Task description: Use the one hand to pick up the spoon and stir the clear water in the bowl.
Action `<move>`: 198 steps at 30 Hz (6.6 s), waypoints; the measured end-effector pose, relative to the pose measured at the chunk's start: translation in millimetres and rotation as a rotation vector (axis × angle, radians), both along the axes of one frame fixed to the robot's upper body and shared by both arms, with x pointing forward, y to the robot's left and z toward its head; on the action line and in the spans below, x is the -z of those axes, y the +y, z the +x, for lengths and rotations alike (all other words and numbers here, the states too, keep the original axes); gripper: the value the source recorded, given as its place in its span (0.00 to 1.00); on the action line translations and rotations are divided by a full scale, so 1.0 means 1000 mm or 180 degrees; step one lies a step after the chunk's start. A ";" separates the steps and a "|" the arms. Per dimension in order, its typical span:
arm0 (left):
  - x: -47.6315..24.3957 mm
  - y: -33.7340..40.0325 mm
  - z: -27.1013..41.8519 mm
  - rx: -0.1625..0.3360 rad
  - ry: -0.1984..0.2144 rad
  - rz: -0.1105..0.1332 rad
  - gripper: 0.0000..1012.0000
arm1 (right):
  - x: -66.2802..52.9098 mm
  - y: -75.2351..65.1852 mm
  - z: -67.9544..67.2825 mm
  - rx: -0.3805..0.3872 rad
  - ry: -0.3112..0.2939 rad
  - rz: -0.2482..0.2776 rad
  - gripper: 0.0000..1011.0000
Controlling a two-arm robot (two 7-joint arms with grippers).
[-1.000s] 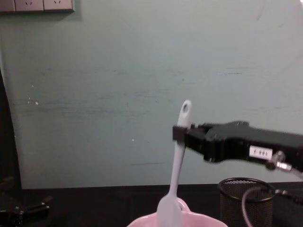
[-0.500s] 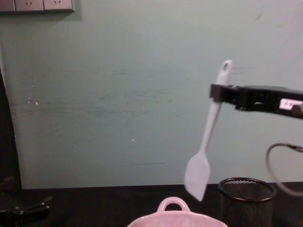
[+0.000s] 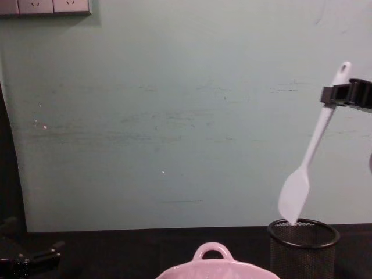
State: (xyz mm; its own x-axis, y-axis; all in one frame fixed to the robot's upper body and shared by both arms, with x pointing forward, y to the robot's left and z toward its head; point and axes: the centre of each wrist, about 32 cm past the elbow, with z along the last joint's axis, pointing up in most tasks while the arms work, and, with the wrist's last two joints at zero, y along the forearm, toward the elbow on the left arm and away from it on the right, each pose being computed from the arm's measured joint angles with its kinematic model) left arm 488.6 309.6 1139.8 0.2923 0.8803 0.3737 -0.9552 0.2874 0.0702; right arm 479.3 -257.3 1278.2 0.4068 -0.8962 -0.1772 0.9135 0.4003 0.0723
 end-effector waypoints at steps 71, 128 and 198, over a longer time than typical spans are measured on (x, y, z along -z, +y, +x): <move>0.0000 0.0000 0.0000 0.0000 0.0000 0.0000 1.00 | 0.061 0.004 0.024 0.0410 0.0963 0.0503 0.12; 0.0000 0.0000 0.0000 0.0000 0.0000 0.0000 1.00 | 0.052 -0.004 -0.010 0.0496 0.0703 -0.0046 0.99; 0.0000 0.0000 0.0000 0.0000 0.0000 0.0000 1.00 | 0.122 -0.059 -0.051 0.0865 0.0272 -0.0785 0.99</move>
State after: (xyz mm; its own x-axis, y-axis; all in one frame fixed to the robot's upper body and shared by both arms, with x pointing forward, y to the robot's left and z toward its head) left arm 488.6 309.7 1139.8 0.2922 0.8803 0.3737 -0.9553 0.2873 0.0702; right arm 428.4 -316.6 1156.5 0.1412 -0.9894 0.0344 0.9874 0.1382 -0.0772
